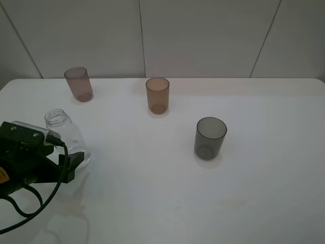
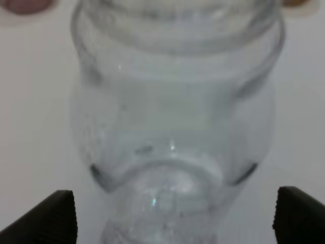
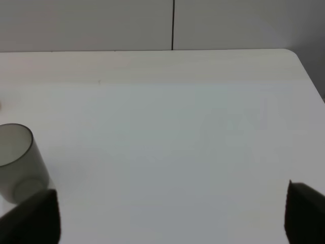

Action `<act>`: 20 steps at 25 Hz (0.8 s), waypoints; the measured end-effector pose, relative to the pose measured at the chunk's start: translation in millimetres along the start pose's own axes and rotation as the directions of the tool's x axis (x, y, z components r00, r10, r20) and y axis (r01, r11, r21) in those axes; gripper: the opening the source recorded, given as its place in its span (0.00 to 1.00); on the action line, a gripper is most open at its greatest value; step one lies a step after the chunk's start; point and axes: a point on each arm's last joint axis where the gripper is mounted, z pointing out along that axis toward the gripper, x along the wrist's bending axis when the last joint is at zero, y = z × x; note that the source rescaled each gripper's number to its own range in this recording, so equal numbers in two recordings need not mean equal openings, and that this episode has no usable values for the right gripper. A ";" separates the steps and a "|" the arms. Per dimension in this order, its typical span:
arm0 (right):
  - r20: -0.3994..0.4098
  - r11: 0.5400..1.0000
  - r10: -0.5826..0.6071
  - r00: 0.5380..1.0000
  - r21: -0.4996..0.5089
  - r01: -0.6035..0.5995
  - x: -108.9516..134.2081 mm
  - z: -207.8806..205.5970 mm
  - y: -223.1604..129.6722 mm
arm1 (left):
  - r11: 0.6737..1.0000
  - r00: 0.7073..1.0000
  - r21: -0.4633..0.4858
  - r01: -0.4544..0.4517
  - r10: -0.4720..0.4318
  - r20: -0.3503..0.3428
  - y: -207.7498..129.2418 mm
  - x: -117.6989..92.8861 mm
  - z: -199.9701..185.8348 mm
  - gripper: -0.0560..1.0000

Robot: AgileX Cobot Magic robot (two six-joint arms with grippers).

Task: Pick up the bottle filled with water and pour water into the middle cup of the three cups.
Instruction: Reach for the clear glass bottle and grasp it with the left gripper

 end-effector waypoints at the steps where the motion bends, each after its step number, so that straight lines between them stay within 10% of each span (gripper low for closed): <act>1: 0.000 1.000 0.000 1.000 0.000 0.000 0.0 0.0 0.0 | 1.000 1.000 0.013 0.000 0.000 -0.007 -2.3 0.7 0.8 1.00; 20: 0.000 1.000 0.000 1.000 0.000 0.000 0.0 0.0 0.0 | 0.998 1.000 -0.057 -0.007 0.007 -0.003 11.6 -0.3 20.7 1.00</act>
